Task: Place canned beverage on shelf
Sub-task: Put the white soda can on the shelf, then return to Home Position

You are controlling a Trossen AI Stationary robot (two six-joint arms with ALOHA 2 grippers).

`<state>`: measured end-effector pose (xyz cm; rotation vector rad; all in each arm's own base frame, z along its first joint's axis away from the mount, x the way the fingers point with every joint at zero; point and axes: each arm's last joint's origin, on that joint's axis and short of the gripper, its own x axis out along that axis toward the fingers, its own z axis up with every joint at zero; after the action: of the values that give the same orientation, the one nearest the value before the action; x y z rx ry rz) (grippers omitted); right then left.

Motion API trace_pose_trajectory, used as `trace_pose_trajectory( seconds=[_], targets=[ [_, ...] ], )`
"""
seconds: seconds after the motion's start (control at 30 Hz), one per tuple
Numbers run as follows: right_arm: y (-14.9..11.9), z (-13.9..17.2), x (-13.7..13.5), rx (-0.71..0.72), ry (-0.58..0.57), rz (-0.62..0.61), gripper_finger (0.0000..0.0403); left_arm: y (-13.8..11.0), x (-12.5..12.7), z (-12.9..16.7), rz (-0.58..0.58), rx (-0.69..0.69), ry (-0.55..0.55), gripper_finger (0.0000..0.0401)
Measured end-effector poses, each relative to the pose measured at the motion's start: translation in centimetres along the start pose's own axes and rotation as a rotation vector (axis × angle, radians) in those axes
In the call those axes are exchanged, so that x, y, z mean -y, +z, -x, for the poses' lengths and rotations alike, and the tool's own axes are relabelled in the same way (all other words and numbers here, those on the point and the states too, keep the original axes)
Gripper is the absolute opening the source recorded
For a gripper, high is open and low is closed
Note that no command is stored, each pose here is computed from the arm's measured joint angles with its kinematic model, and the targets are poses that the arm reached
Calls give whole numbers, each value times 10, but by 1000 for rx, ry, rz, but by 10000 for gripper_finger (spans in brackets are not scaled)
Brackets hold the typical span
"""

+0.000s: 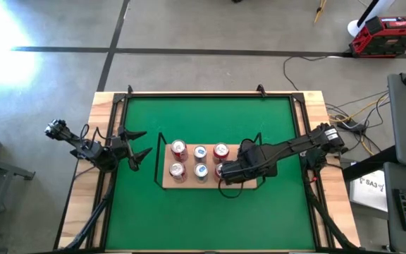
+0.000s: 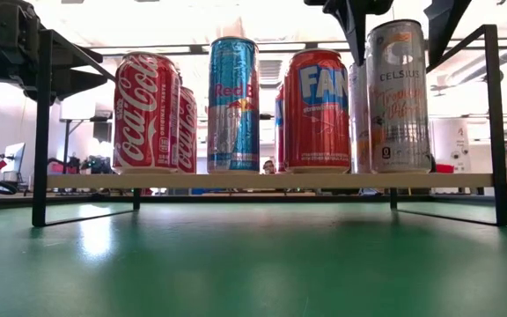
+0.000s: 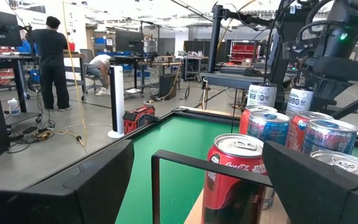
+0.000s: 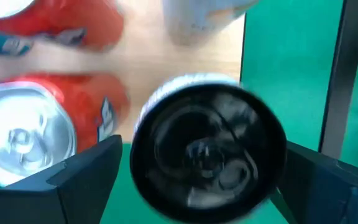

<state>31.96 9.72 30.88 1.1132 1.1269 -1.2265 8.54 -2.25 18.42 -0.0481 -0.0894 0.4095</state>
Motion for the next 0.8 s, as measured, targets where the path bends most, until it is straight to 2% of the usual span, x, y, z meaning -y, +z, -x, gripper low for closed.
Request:
trace_pose_trajectory(
  seconds=[0.13,0.43,0.6,0.8],
  targets=[
    [-1,9,4,-49,20,29,381,0,0,0,0,0,0,340],
    [-9,43,28,-54,141,101,381,0,0,0,0,0,0,340],
    [-27,60,54,129,278,160,381,0,0,0,0,0,0,340],
    [-46,71,98,356,486,145,381,0,0,0,0,0,0,340]
  ],
)
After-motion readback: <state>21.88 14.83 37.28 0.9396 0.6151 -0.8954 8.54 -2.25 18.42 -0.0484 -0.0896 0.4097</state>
